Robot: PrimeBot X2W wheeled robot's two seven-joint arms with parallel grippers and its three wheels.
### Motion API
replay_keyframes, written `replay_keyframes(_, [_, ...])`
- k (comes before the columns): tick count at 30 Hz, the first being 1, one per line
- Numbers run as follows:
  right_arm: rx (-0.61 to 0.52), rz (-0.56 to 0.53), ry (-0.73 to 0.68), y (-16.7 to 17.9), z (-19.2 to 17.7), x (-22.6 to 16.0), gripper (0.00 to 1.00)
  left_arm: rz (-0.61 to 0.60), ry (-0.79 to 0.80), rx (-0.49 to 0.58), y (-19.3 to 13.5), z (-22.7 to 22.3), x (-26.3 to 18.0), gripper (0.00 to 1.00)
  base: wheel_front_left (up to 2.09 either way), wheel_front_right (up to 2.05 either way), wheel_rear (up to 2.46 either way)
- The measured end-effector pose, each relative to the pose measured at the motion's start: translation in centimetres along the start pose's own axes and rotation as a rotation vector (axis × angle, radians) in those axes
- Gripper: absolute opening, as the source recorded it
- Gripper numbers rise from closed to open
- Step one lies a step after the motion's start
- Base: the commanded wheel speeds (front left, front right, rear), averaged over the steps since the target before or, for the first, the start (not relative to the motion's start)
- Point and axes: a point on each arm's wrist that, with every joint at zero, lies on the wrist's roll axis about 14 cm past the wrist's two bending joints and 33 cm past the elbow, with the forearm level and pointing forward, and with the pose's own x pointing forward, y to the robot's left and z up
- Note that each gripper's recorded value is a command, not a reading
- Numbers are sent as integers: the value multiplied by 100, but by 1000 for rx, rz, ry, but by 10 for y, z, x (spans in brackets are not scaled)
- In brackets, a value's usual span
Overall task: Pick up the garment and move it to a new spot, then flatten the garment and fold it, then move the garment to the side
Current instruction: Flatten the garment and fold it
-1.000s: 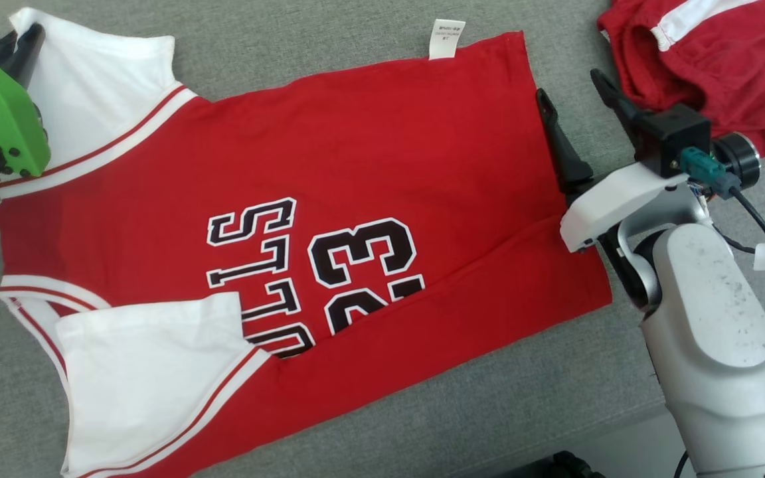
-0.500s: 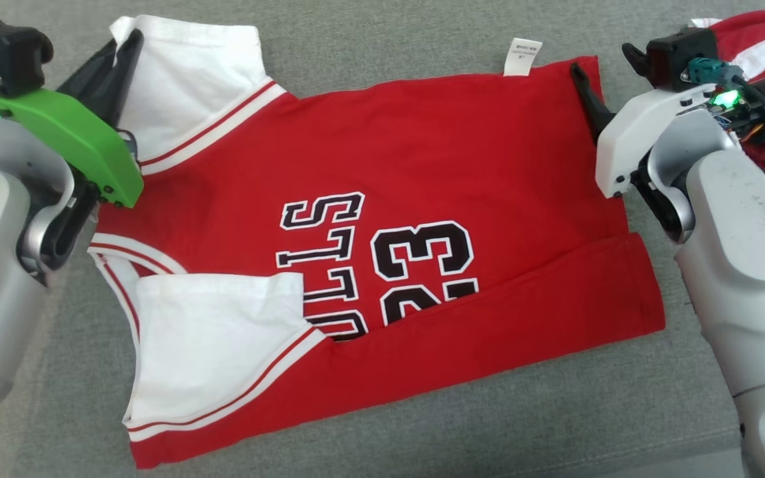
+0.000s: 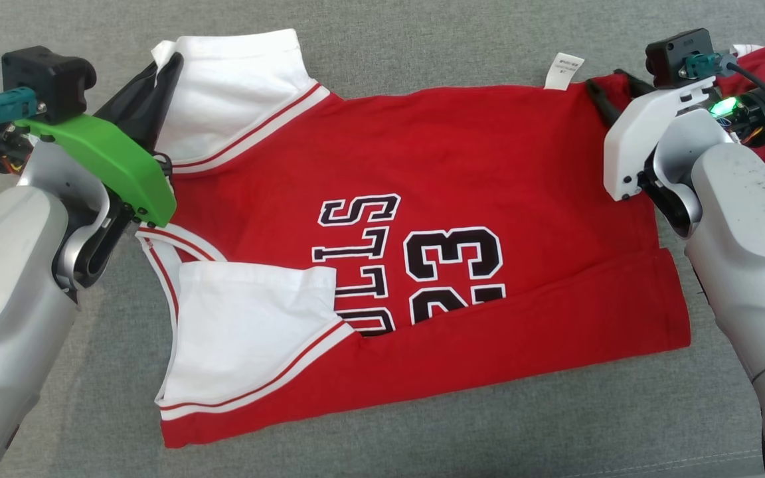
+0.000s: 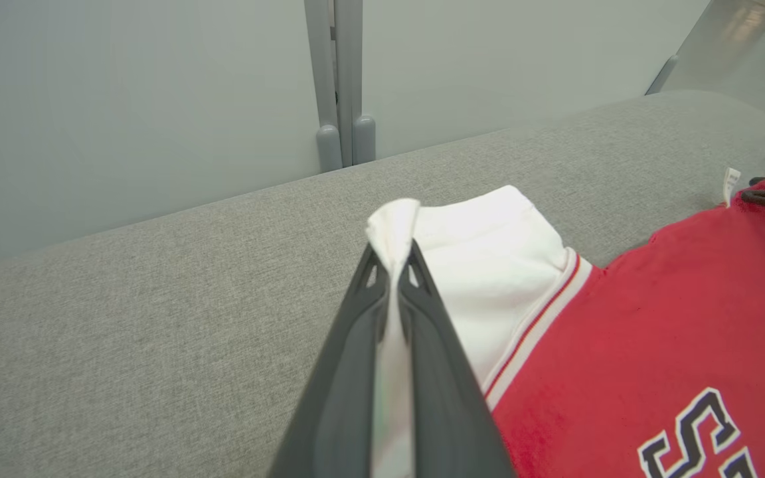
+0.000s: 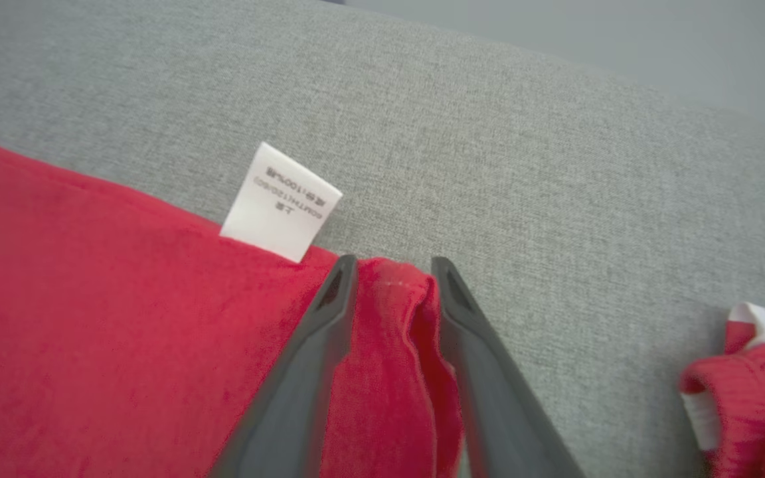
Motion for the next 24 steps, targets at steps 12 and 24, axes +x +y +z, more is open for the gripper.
replay_keyframes(12, [20, -11, -140, -4, 13, -29, 0, -7, -74, -32, -14, 4, -32, 0, 0, 0, 0])
replay_keyframes(24, [60, 19, -232, 15, -10, -93, 0, 48, -135, -162, -51, -27, -108, 0, 0, 0, 0])
